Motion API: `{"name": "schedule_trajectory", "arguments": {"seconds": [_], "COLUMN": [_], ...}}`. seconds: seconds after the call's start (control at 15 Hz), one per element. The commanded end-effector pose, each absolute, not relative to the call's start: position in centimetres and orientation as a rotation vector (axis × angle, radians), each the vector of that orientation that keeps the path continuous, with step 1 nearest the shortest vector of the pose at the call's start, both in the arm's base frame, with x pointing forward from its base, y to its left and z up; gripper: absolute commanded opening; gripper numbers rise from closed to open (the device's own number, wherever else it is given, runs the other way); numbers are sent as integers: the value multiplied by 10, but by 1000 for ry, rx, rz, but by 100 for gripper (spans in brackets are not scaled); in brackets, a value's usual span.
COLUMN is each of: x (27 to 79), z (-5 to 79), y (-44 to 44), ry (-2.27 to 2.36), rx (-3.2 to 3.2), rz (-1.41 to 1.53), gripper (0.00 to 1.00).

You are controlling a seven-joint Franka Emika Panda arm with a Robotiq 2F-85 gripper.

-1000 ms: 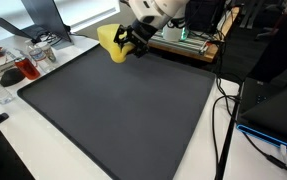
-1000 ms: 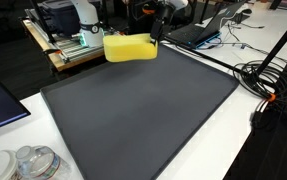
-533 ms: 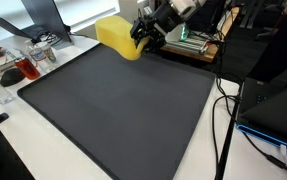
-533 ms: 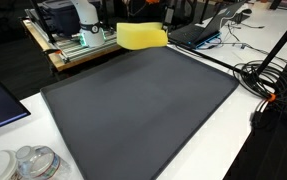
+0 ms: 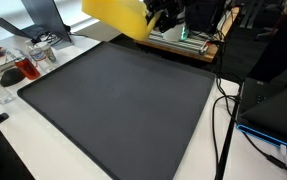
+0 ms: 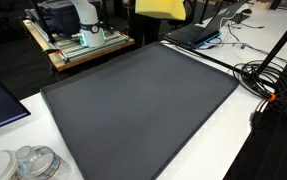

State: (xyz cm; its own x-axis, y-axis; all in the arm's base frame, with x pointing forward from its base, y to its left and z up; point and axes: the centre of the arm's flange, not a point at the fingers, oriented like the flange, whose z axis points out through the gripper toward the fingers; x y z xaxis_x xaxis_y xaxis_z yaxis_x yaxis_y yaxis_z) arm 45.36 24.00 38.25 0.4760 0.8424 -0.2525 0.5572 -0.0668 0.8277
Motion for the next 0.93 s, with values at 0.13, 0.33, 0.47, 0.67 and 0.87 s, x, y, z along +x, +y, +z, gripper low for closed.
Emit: {"name": "schedule_trajectory", "arguments": {"seconds": [0.13, 0.33, 0.47, 0.67, 0.87], "x": [449, 449, 448, 448, 448], "z": [406, 412, 415, 417, 418], "y": [234, 233, 235, 236, 238], "ry": [1202, 1204, 1215, 1227, 1244], "rx": [1592, 1557, 1536, 1525, 1533], "rz": [445, 476, 502, 516, 522], "gripper": [7, 7, 7, 7, 40]}}
